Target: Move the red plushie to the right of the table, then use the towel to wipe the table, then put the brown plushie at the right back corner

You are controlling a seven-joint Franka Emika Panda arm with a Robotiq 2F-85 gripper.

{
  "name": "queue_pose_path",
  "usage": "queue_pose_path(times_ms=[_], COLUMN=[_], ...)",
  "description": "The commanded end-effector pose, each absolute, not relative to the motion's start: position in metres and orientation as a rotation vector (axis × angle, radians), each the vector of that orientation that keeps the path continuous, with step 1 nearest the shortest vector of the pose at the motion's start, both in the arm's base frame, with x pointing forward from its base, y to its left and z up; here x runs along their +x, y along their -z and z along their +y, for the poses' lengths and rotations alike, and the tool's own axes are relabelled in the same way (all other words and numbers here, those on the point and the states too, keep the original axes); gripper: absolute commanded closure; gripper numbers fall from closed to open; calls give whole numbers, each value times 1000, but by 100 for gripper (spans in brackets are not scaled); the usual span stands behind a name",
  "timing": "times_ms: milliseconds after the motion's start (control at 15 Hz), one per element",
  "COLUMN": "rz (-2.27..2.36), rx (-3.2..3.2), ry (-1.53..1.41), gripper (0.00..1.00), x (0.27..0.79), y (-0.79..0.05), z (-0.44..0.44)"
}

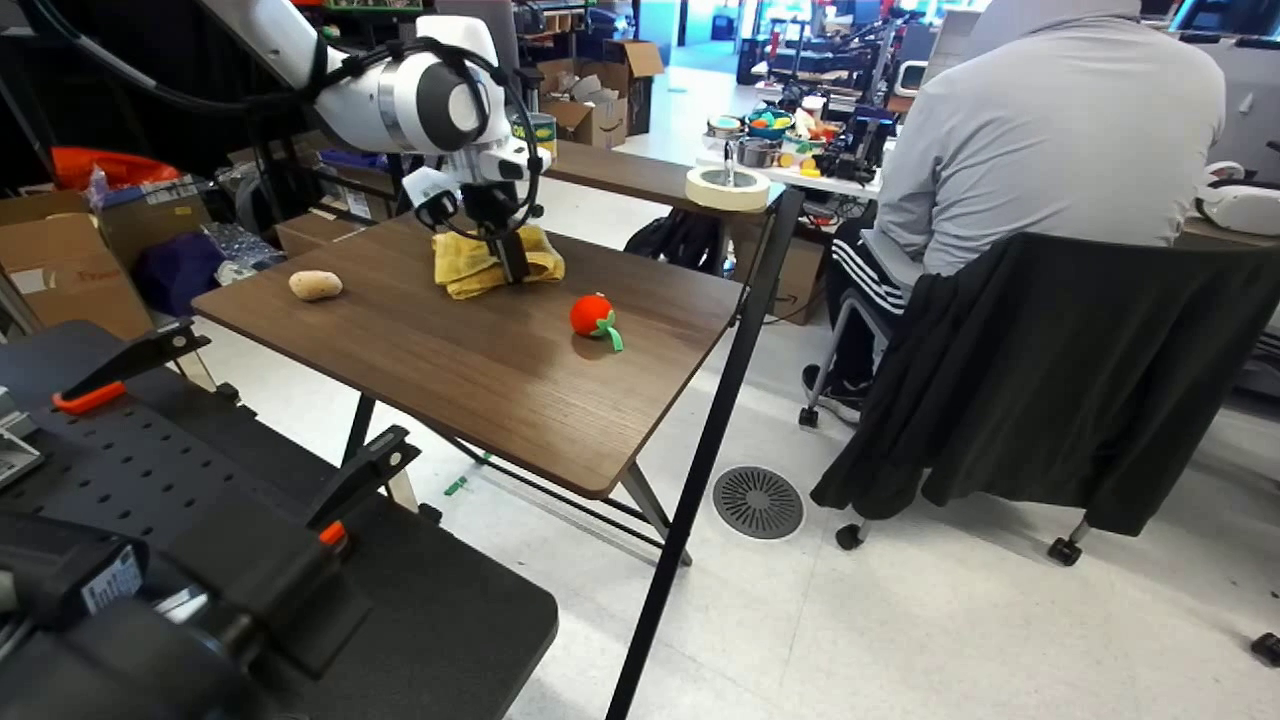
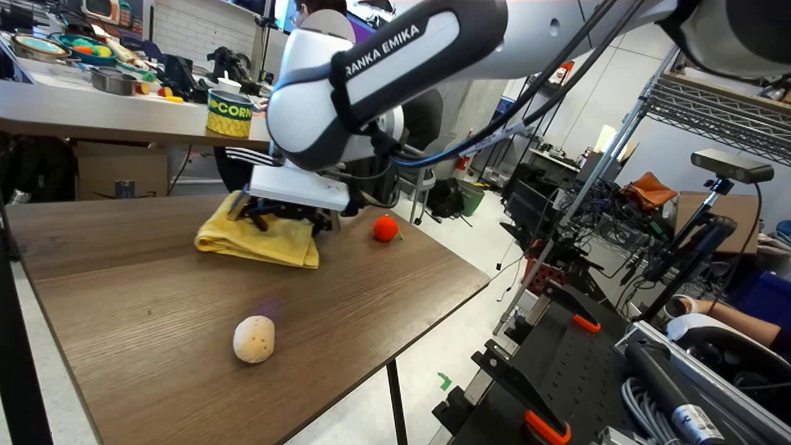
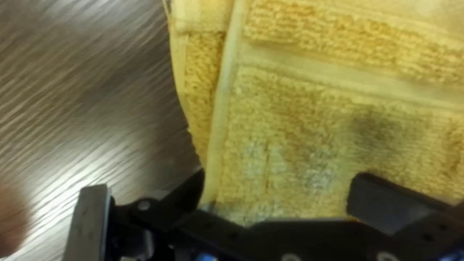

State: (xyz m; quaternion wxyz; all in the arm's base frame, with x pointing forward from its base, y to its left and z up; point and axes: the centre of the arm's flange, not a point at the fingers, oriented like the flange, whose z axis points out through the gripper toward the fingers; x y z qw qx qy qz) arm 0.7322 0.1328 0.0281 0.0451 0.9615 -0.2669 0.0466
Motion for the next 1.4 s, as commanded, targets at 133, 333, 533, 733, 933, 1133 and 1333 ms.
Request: queue_pose_path(times_ms=[133,333,533,733,933,1133,1333], rz=[-951,-921,-869,-861,-879,-904,-907], rx=[2656,2666,2707,2728,2735,2741,2792], ry=[-71,-62,-147,-217,-243,-259,-266], gripper=[0,0,0,0,0,0,0], x=[705,706,709,711,716,723,732], y=[-19,-33,-59,-81,-99,-93,-50], z=[50,63,88,107,117,116,111])
